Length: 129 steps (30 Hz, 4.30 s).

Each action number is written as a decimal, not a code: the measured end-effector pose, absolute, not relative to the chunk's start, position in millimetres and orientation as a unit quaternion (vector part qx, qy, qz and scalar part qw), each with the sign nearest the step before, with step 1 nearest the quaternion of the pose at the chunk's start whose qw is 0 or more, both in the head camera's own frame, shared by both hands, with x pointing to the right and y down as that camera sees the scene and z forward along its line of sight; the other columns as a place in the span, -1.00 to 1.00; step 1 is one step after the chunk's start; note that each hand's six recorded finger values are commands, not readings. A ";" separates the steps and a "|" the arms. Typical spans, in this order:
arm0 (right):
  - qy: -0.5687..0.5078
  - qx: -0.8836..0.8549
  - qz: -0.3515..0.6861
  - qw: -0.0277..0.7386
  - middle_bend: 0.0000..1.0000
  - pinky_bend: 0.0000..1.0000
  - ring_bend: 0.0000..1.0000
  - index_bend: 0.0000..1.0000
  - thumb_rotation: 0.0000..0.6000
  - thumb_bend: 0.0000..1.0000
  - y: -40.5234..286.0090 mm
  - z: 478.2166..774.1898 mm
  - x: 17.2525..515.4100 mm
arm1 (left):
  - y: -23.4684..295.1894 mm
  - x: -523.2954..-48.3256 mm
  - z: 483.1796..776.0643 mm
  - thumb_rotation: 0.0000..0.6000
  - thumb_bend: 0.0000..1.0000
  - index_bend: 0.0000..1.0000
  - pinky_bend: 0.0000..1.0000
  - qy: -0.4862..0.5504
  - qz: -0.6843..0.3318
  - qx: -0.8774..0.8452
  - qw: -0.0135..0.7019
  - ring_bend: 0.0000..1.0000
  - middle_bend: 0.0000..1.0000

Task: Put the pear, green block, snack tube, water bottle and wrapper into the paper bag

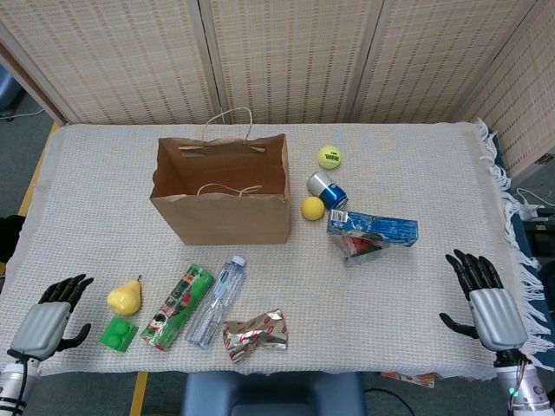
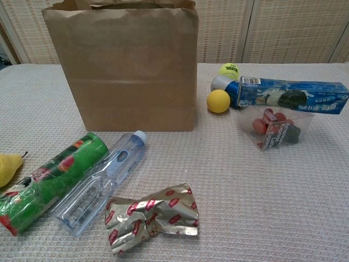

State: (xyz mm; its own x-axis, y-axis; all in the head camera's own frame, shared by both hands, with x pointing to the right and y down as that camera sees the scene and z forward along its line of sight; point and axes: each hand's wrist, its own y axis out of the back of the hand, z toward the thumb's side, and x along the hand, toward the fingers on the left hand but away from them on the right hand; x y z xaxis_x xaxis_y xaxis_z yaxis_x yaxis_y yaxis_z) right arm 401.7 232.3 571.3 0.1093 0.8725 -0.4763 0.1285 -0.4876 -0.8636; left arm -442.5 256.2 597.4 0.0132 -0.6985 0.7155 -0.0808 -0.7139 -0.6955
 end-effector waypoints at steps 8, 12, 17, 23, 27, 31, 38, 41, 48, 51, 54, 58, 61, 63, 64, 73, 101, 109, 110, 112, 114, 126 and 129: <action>-0.371 -0.669 0.551 0.333 -1.00 -1.00 -1.00 -1.00 1.00 -0.87 232.7 574.0 399.2 | 228.5 -422.1 621.7 1.00 -0.30 -0.92 -0.83 0.271 -0.646 -0.678 0.225 -1.00 -1.00; -0.370 -0.670 0.552 0.331 -1.00 -1.00 -1.00 -1.00 1.00 -0.88 232.7 574.2 398.7 | 224.4 -415.4 635.3 1.00 -0.29 -0.92 -0.83 0.260 -0.655 -0.677 0.213 -1.00 -1.00; -0.371 -0.671 0.553 0.327 -1.00 -1.00 -1.00 -1.00 1.00 -0.88 232.7 573.9 399.7 | 228.1 -411.0 647.7 1.00 -0.30 -0.94 -0.83 0.247 -0.668 -0.674 0.196 -1.00 -1.00; -0.370 -0.672 0.554 0.324 -1.00 -1.00 -1.00 -1.00 1.00 -0.88 232.7 574.1 399.6 | 235.7 -405.3 657.8 1.00 -0.30 -0.95 -0.83 0.244 -0.672 -0.678 0.172 -1.00 -1.00; -0.369 -0.672 0.555 0.322 -1.00 -1.00 -1.00 -1.00 1.00 -0.88 233.0 574.5 399.7 | 236.1 -398.2 662.6 1.00 -0.30 -0.95 -0.83 0.237 -0.669 -0.682 0.177 -1.00 -1.00; -0.370 -0.672 0.556 0.320 -1.00 -1.00 -1.00 -1.00 1.00 -0.88 233.1 574.6 399.5 | 233.5 -393.8 668.9 1.00 -0.30 -0.94 -0.83 0.234 -0.667 -0.684 0.179 -1.00 -1.00; -0.370 -0.671 0.558 0.319 -1.00 -1.00 -1.00 -1.00 1.00 -0.88 232.8 574.9 400.0 | 234.1 -391.7 677.9 1.00 -0.30 -0.90 -0.82 0.217 -0.673 -0.682 0.186 -1.00 -1.00; -0.369 -0.672 0.559 0.317 -1.00 -1.00 -1.00 -1.00 1.00 -0.88 233.1 575.6 399.7 | 234.1 -392.3 680.7 1.00 -0.29 -0.78 -0.70 0.215 -0.675 -0.681 0.185 -1.00 -1.00; -0.369 -0.673 0.559 0.314 -1.00 -1.00 -1.00 -1.00 1.00 -0.88 232.8 575.3 399.9 | 230.8 -393.6 689.3 1.00 0.08 -0.01 0.19 0.219 -0.681 -0.669 0.201 -0.24 -0.32; -0.368 -0.673 0.560 0.313 -1.00 -1.00 -1.00 -1.00 1.00 -0.88 233.0 575.4 399.7 | 226.9 -392.1 687.7 1.00 0.21 0.29 0.46 0.233 -0.677 -0.663 0.219 0.14 0.12; -0.368 -0.674 0.559 0.312 -1.00 -1.00 -1.00 -1.00 1.00 -0.88 233.0 575.1 399.8 | 222.0 -392.1 684.1 1.00 0.23 0.38 0.50 0.258 -0.671 -0.656 0.230 0.23 0.24; -0.370 -0.673 0.559 0.312 -1.00 -1.00 -1.00 -1.00 1.00 -0.88 232.9 574.3 400.3 | 207.9 -396.7 674.1 1.00 0.24 0.39 0.50 0.314 -0.659 -0.643 0.234 0.24 0.25; -0.370 -0.673 0.559 0.312 -1.00 -1.00 -1.00 -1.00 1.00 -0.87 232.9 574.2 400.4 | 188.5 -403.8 659.9 1.00 0.24 0.39 0.50 0.378 -0.641 -0.626 0.233 0.24 0.25; -0.370 -0.673 0.559 0.312 -1.00 -1.00 -1.00 -1.00 1.00 -0.88 232.8 574.3 400.6 | 173.3 -410.2 647.5 1.00 0.24 0.39 0.50 0.429 -0.624 -0.612 0.227 0.24 0.25; -0.371 -0.673 0.559 0.312 -1.00 -1.00 -1.00 -1.00 1.00 -0.88 232.8 574.3 400.6 | 166.7 -413.2 641.8 1.00 0.24 0.38 0.50 0.453 -0.615 -0.606 0.223 0.23 0.25; -0.368 -0.675 0.559 0.311 -1.00 -1.00 -1.00 -1.00 1.00 -0.88 234.4 574.8 399.0 | 102.2 -433.6 571.5 1.00 0.24 0.37 0.46 0.658 -0.493 -0.555 0.125 0.20 0.24; -0.371 -0.686 0.561 0.278 -1.00 -1.00 -1.00 -1.00 1.00 -0.88 233.5 573.4 401.1 | -10.1 -193.7 589.7 1.00 -0.08 -0.64 -0.48 0.460 -0.467 -0.698 0.287 -0.87 -0.86; -0.369 -0.688 0.560 0.278 -1.00 -1.00 -1.00 -1.00 1.00 -0.88 234.0 572.1 401.1 | -15.1 -183.6 586.4 1.00 -0.19 -0.93 -0.78 0.461 -0.456 -0.699 0.301 -1.00 -1.00; -0.368 -0.688 0.560 0.279 -1.00 -1.00 -1.00 -1.00 1.00 -0.88 234.1 572.1 400.9 | -15.4 -183.5 584.9 1.00 -0.19 -0.93 -0.78 0.463 -0.455 -0.698 0.302 -1.00 -1.00; -0.368 -0.687 0.561 0.280 -1.00 -1.00 -1.00 -1.00 1.00 -0.88 234.5 572.3 400.9 | -15.3 -184.1 581.3 1.00 -0.19 -0.94 -0.78 0.465 -0.452 -0.699 0.303 -1.00 -1.00; -0.368 -0.686 0.561 0.280 -1.00 -1.00 -1.00 -1.00 1.00 -0.88 234.8 572.5 400.9 | -14.4 -186.1 578.6 1.00 -0.19 -0.94 -0.78 0.465 -0.451 -0.699 0.303 -1.00 -1.00; -0.371 -0.682 0.563 0.283 -1.00 -1.00 -1.00 -1.00 1.00 -0.88 235.5 571.3 403.8 | 6.1 -238.8 552.0 1.00 0.01 -0.51 -0.46 0.501 -0.451 -0.683 0.281 -0.81 -0.89; -0.370 -0.682 0.563 0.284 -1.00 -1.00 -1.00 -1.00 1.00 -0.88 235.9 571.2 403.7 | 18.1 -270.0 544.7 1.00 0.03 -0.41 -0.21 0.517 -0.458 -0.666 0.281 -0.53 -0.61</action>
State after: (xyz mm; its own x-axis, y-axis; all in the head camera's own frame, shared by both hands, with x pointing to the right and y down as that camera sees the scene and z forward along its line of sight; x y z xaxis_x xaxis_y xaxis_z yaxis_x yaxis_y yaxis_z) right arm 403.7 235.9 571.2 0.0920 0.8247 -0.5580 0.1847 -0.5648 -0.8043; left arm -270.0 18.1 544.7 0.0461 -0.9463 0.3200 -0.4311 -0.3078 -0.8482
